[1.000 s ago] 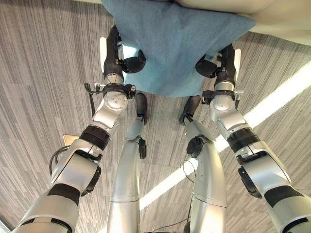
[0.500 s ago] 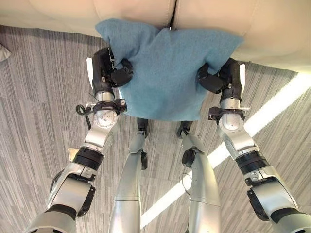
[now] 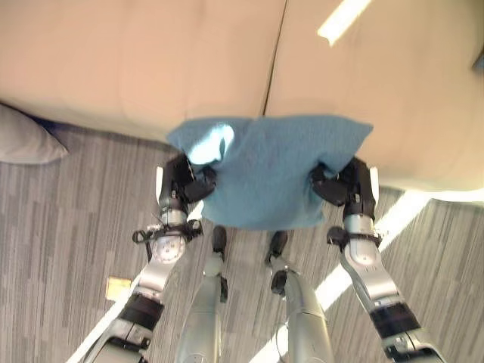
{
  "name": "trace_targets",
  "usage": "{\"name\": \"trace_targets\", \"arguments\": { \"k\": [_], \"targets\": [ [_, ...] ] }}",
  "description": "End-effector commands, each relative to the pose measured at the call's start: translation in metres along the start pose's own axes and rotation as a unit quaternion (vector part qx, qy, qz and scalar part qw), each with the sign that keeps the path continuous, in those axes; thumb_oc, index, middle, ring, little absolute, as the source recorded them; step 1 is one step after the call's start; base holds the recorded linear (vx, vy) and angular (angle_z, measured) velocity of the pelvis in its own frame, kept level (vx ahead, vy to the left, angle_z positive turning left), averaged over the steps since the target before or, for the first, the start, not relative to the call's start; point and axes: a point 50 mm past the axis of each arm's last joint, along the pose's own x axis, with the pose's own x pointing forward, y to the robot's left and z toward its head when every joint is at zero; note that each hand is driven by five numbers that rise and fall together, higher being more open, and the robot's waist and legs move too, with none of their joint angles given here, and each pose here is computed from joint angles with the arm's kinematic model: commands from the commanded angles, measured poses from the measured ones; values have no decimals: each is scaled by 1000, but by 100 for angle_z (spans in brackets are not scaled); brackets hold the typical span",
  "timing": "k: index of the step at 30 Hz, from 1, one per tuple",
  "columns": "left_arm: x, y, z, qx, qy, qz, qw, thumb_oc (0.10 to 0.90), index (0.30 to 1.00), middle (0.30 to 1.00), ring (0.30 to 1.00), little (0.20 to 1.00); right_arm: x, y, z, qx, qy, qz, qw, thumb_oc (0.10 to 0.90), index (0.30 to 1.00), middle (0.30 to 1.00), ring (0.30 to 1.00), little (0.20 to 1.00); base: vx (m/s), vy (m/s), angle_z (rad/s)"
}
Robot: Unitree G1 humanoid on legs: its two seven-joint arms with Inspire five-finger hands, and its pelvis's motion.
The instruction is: Pick up all the scattered cushions and arrange them neatly on the sofa.
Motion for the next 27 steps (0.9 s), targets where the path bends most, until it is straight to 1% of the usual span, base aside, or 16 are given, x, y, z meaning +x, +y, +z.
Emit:
{"name": "trace_targets", "arguments": {
  "k": [1, 5, 11, 12, 19, 20, 27],
  "targets": [
    [-15, -38, 23, -51, -79, -107, 990, 400, 300, 300, 300, 300, -11, 19, 47, 64, -137, 56, 987, 400, 300, 300, 300, 300, 116, -82, 4],
    [-25, -25, 14, -45, -61, -102, 992, 400, 300, 300, 300, 300, -24, 7, 30, 51, -103, 46, 992, 400, 300, 300, 300, 300, 115, -86, 2],
    [-32, -19, 6, -53, -43, -90, 994, 400, 300, 300, 300, 300, -32, -1, 18, 46, -74, 40, 995, 400, 300, 300, 300, 300, 111, -37, -7],
    [-36, -18, -2, -58, -24, -85, 994, 400, 300, 300, 300, 300, -37, -6, 11, 37, -55, 37, 997, 400, 300, 300, 300, 300, 137, 3, 0],
    [-38, -21, -10, -57, -3, -90, 994, 400, 300, 300, 300, 300, -35, -10, 10, 36, -48, 21, 998, 400, 300, 300, 300, 300, 105, 59, 3],
    [-44, -15, -16, -53, 12, -82, 995, 400, 300, 300, 300, 300, -38, -10, 6, 27, -37, 21, 999, 400, 300, 300, 300, 300, 279, 102, -7],
    [-51, -10, -18, -48, 17, -83, 995, 400, 300, 300, 300, 300, -41, -6, 2, 30, -25, 33, 999, 400, 300, 300, 300, 300, 236, 159, -29]
  ]
}}
